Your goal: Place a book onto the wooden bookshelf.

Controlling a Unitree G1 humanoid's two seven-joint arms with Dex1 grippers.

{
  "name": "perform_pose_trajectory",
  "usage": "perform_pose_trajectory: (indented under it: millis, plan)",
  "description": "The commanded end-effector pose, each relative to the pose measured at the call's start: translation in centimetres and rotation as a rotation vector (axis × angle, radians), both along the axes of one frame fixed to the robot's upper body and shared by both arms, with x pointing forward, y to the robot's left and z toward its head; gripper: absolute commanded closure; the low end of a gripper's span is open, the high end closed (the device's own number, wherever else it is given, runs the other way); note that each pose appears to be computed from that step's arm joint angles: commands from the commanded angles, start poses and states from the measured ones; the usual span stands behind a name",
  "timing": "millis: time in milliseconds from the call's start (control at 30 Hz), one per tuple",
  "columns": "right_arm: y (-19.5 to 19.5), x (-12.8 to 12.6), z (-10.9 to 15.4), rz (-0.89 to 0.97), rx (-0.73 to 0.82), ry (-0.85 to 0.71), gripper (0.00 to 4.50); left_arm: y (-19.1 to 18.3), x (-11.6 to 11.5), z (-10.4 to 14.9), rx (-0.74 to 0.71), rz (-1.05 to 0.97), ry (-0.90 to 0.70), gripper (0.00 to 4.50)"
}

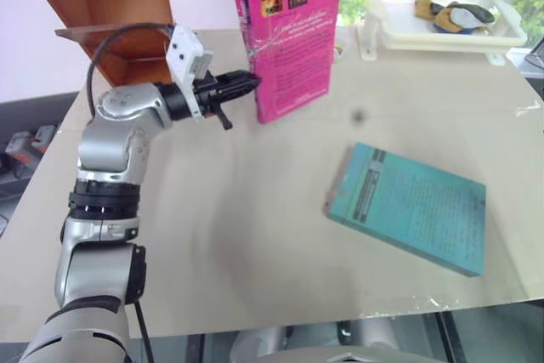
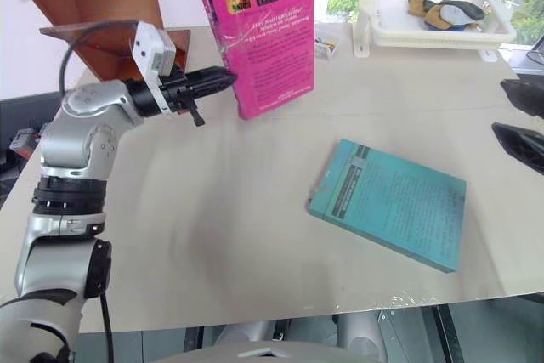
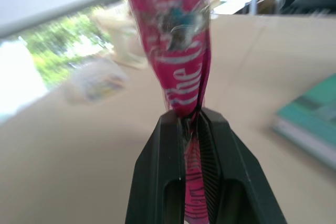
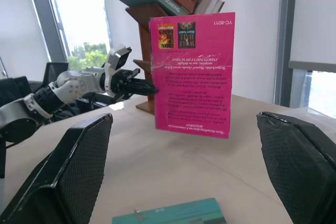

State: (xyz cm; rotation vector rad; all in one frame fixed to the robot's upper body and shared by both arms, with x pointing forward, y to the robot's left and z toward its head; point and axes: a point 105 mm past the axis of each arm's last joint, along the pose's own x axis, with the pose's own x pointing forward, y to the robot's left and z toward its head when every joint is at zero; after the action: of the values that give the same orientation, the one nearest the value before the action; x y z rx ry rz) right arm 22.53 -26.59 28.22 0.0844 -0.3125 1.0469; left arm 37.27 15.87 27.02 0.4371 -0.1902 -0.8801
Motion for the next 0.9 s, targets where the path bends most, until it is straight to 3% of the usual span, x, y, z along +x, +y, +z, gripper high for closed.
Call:
perform_pose_trajectory:
  millis: [33,167,300,500,733,900]
  plan:
    - [0.0,0.1,0.8,0.017,0.004,-0.044,0.00,0.4,-0.3,4.5,0.180,0.068,-0.300,4.49]
    - [0.0,0.4,1.0,0.034,0.018,-0.052,0.00,1.0,-0.3,7.3,0.296,0.144,-0.486,4.49]
    - [-0.5,0.5,1.7,0.061,0.060,-0.068,0.00,2.1,-0.6,8.2,0.528,0.194,-0.621,4.49]
    - [-1.0,0.9,2.1,0.106,0.108,-0.068,0.00,4.1,-0.9,9.0,0.759,0.259,-0.688,4.49]
    - [-1.1,2.1,2.1,0.143,0.125,-0.079,0.00,7.0,-1.5,12.0,0.941,0.407,-0.792,4.49]
    - [-0.8,2.9,1.9,0.175,0.131,-0.087,0.00,9.8,-1.5,11.9,1.046,0.487,-0.718,4.49]
